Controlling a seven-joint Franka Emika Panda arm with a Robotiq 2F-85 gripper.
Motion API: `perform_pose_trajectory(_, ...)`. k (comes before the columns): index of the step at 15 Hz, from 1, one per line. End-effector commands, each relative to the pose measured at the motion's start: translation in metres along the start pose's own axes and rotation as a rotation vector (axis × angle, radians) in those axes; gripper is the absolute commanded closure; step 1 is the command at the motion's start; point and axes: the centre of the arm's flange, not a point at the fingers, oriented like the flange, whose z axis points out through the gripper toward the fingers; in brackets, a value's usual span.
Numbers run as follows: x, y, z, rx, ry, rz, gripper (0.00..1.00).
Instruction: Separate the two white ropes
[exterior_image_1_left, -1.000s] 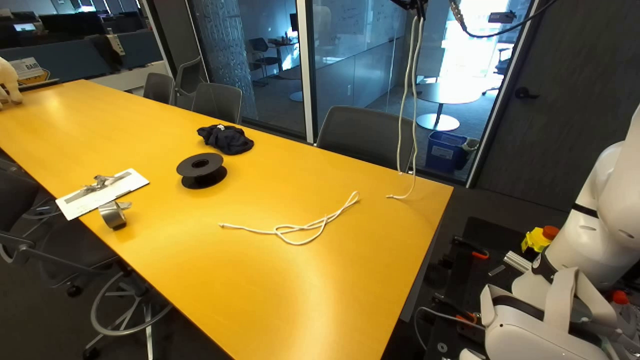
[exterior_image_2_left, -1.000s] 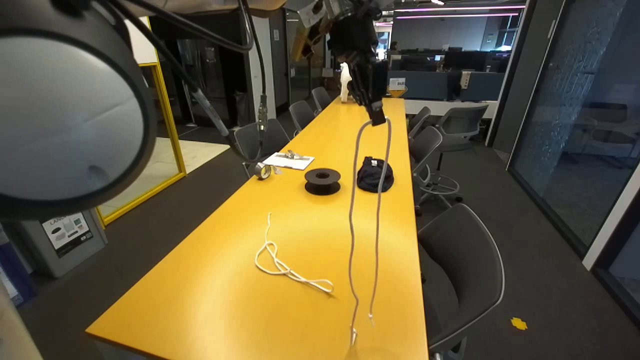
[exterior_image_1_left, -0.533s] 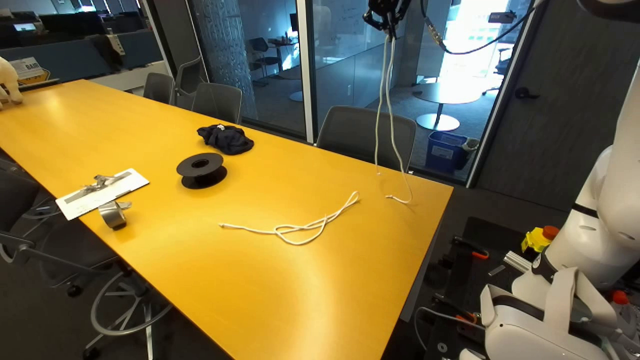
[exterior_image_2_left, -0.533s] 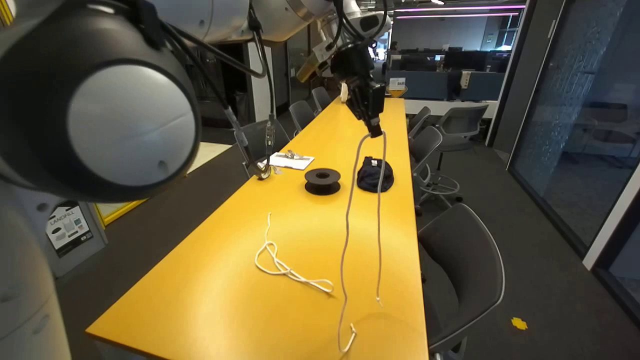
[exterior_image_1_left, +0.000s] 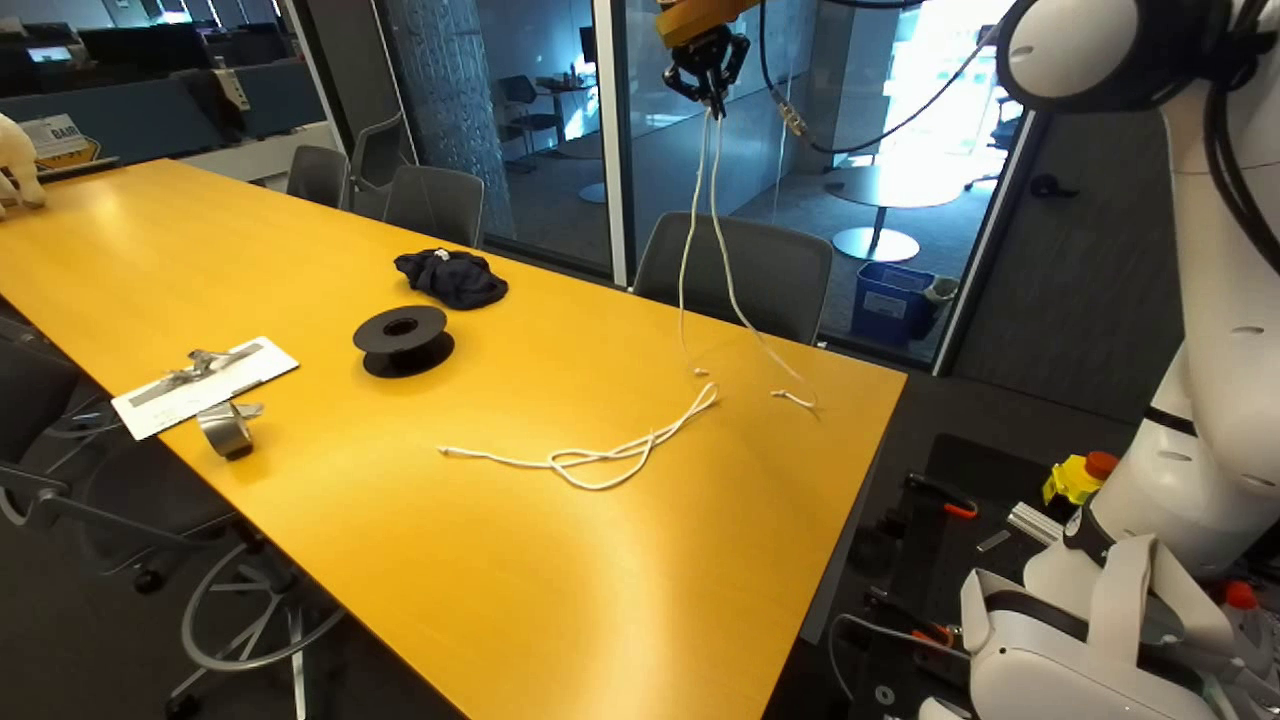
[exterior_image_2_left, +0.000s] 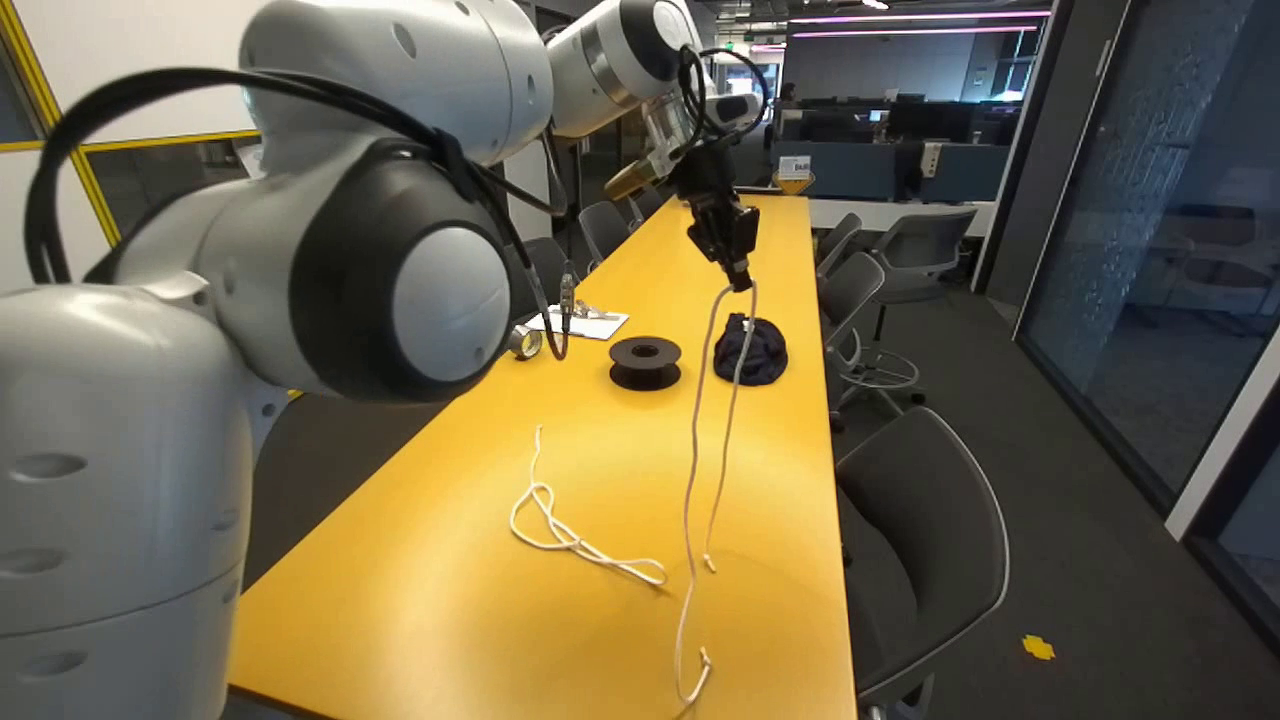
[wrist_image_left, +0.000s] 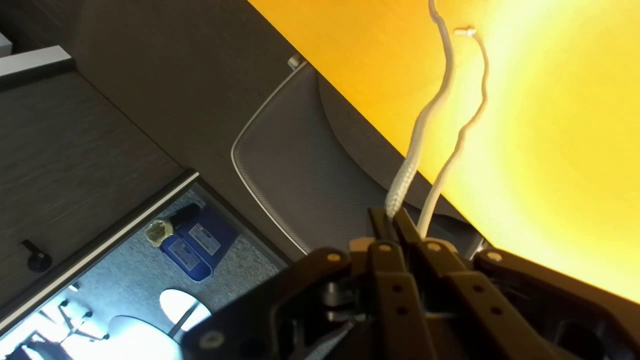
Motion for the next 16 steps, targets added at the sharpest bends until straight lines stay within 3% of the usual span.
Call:
perform_pose_trajectory(1,0.046,-0.039,-0.011,0.027,0.016,-0.037,0.98)
perform_pose_trajectory(8,0.071,-0.102,0.035,0.126,-0.030,-0.156,0.98)
perform_pose_trajectory(16,0.063,-0.194,0.109,0.303,-0.186,-0.351,0.98)
